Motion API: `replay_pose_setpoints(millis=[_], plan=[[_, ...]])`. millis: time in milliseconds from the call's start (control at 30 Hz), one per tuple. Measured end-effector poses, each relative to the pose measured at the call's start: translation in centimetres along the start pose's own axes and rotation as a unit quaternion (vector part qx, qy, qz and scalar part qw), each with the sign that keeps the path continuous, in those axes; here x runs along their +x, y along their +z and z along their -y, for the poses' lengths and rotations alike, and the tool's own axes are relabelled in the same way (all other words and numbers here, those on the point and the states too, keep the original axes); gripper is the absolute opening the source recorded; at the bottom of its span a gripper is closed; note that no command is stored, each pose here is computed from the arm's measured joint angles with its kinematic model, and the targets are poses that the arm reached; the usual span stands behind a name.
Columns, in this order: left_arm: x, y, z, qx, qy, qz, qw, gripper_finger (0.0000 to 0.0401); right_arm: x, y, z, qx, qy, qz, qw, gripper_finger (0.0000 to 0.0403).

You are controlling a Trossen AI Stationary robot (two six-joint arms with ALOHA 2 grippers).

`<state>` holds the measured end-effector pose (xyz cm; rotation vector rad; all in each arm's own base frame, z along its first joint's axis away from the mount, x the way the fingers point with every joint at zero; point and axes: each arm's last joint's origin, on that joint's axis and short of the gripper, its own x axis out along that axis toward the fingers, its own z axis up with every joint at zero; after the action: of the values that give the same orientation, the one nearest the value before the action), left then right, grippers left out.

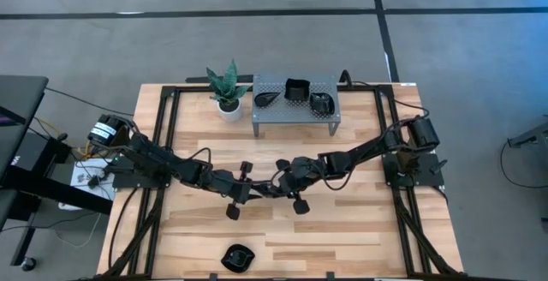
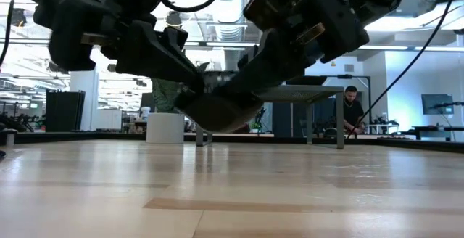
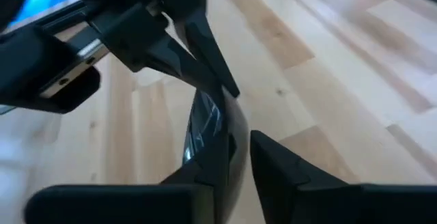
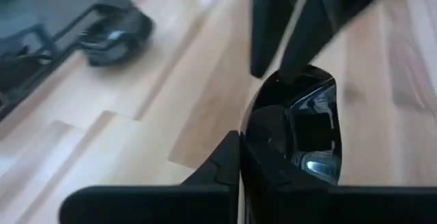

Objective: Pick & Place Mini shaped plates
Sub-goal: Stack the top leaf-shaped plate on top of the leaf-shaped plate on the shelf

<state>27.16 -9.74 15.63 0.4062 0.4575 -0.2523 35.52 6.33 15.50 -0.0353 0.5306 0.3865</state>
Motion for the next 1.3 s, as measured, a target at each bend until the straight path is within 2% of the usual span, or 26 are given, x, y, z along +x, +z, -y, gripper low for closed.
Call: replay_pose_setpoints(millis=[133, 333, 433, 533, 600, 700, 767, 833, 933, 1067, 1200, 1300], plan=[[-0.1, 0.0, -0.2, 0.002, 0.04, -0.01, 0.999, 0.0087, 0.0, -0.4, 0.1, 0.051, -0.036, -0.023, 0.998, 0.0005], [-0.1, 0.4, -0.7, 0.007, 0.066, 0.003, 0.998, 0.0109, -0.2, -0.4, -1.0, 0.095, -0.027, -0.041, 0.994, 0.0003], [-0.1, 0.3, -1.0, 0.005, 0.071, 0.004, 0.997, 0.0114, -1.5, 1.2, -2.3, 0.071, -0.017, -0.046, 0.996, 0.0005], [0.0, 0.4, -1.5, -0.001, 0.087, 0.008, 0.996, 0.0115, -4.1, 3.7, -3.8, 0.031, -0.06, -0.084, 0.994, 0.0004], [0.0, 0.3, -1.8, -0.003, 0.101, 0.004, 0.995, 0.0115, -6.3, 5.0, -4.4, 0.02, -0.119, -0.129, 0.984, 0.0002], [-0.1, 0.2, -2.5, -0.009, 0.121, 0.003, 0.993, 0.0114, -10.4, 6.3, -4.6, 0.019, -0.239, -0.184, 0.953, 0.0002], [-0.1, 0.1, -3.1, -0.014, 0.13, 0.001, 0.991, 0.0113, -12.8, 7.2, -4.3, 0.012, -0.308, -0.182, 0.934, 0.0002], [-0.1, -0.1, -3.7, -0.019, 0.14, -0.003, 0.99, 0.0113, -14.9, 7.9, -3.9, -0.001, -0.352, -0.174, 0.92, 0.0004], [-0.1, -0.4, -4.7, -0.027, 0.154, -0.01, 0.988, 0.0113, -17.8, 8.3, -2.6, -0.021, -0.388, -0.173, 0.905, 0.0003], [-0.1, -0.9, -5.8, -0.038, 0.17, -0.018, 0.985, 0.0113, -20.8, 8.3, 0.1, 0.014, -0.433, -0.171, 0.885, 0.0001], [-0.1, -1.1, -6.3, -0.043, 0.179, -0.022, 0.983, 0.0113, -21.9, 7.3, 2.9, 0.036, -0.469, -0.2, 0.859, 0.0001], [-0.1, -1.2, -6.6, -0.045, 0.183, -0.024, 0.982, 0.0113, -21.8, 6.7, 4.8, 0.044, -0.456, -0.225, 0.86, 0.0001]])
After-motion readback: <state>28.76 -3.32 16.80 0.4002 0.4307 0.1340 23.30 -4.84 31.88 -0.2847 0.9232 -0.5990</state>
